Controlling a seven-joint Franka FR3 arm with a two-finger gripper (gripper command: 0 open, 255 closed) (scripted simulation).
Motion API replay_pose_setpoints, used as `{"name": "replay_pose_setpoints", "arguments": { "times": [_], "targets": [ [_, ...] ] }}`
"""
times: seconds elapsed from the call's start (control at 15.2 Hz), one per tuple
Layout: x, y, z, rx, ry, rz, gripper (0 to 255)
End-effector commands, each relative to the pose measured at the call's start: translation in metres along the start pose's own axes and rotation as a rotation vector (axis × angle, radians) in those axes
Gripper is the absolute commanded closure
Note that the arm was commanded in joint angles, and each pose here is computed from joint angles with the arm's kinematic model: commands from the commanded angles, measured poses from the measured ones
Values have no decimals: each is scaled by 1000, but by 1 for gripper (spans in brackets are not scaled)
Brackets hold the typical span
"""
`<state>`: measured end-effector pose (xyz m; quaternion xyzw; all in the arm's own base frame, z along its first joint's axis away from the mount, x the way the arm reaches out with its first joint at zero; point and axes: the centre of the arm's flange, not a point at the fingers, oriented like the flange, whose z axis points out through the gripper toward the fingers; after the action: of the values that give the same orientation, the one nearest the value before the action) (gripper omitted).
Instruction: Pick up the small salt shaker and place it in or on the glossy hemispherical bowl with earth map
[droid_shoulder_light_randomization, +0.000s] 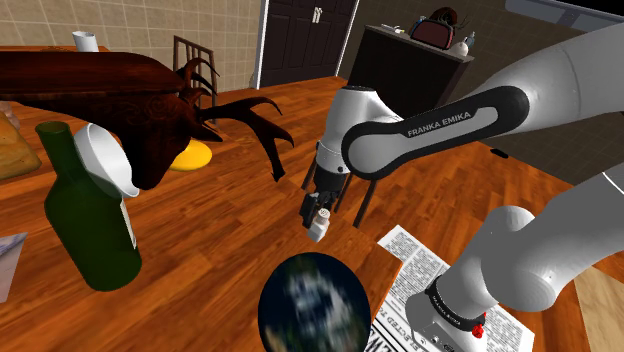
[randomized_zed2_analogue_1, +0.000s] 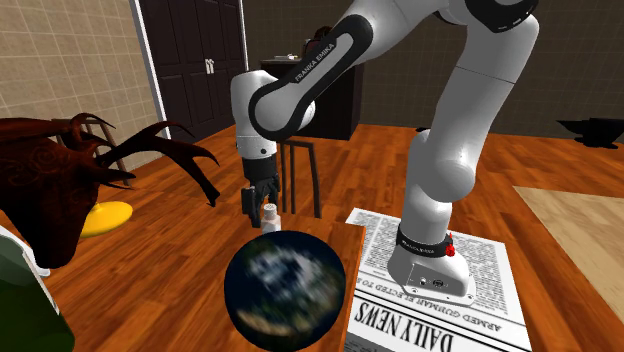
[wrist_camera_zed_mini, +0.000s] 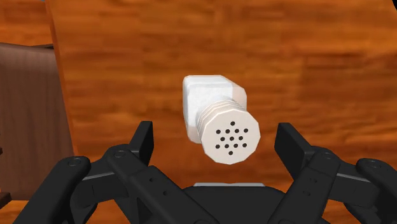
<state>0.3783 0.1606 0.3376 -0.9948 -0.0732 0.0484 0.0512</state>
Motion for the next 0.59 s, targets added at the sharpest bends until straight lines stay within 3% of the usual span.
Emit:
{"name": "replay_pose_setpoints", "arguments": {
  "times": [0.0,0.07,0.53],
  "targets": [
    [0,0,0,0,0,0,0],
    [0,0,0,0,0,0,255],
    [0,0,0,0,0,0,255]
  ]
}}
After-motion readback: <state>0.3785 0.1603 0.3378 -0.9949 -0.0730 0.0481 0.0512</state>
